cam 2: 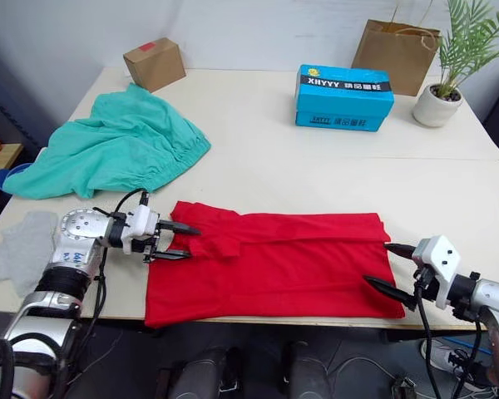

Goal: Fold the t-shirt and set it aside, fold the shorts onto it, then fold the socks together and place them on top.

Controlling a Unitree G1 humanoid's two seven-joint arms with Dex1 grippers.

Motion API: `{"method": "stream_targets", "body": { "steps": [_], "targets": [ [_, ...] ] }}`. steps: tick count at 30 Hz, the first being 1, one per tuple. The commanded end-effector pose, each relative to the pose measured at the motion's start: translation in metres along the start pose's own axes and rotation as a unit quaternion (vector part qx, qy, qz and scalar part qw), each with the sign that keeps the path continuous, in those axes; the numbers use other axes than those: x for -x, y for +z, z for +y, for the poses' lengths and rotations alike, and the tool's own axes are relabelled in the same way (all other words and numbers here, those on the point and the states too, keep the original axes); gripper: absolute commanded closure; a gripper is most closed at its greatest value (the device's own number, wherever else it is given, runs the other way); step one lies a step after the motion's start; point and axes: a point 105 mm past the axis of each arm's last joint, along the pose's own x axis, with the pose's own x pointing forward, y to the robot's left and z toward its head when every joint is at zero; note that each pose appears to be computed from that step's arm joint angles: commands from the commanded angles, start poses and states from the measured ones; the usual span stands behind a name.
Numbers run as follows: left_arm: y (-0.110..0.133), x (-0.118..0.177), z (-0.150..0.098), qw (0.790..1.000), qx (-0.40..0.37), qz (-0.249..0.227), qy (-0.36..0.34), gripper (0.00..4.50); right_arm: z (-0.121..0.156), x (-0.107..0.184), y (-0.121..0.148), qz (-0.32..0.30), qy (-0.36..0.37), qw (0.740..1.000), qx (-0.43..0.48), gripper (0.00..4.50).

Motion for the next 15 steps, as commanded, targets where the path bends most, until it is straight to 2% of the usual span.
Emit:
{"method": "stream_targets", "body": {
  "steps": [1, 3, 5, 7, 10, 14, 15],
  "targets": [
    [0.031, 0.024, -0.005, 0.996, 0.068, -0.056, -0.002, 2.14, 0.004, 0.007, 0.038, -0.049, 0.032, 0.998, -0.013, 0.18],
    [0.052, 0.035, 0.0, 0.985, 0.134, -0.108, 0.03, 2.13, 0.009, 0.0, 0.054, -0.074, 0.051, 0.996, -0.026, 0.57],
    [0.068, 0.04, 0.005, 0.971, 0.176, -0.153, 0.056, 2.13, 0.01, -0.013, 0.061, -0.084, 0.053, 0.995, -0.016, 1.22],
    [0.073, 0.034, 0.009, 0.963, 0.199, -0.169, 0.074, 2.13, 0.006, -0.03, 0.067, -0.094, 0.036, 0.995, 0.011, 1.91],
    [0.062, 0.007, 0.018, 0.963, 0.193, -0.143, 0.119, 2.74, 0.003, -0.063, 0.072, -0.11, 0.011, 0.993, 0.045, 2.95],
    [0.048, -0.034, 0.032, 0.964, 0.166, -0.11, 0.178, 4.01, 0.015, -0.109, 0.077, -0.127, 0.001, 0.989, 0.072, 4.36],
    [0.046, -0.044, 0.034, 0.959, 0.175, -0.113, 0.192, 4.32, 0.019, -0.121, 0.078, -0.127, -0.006, 0.988, 0.086, 4.5]
  ]
}}
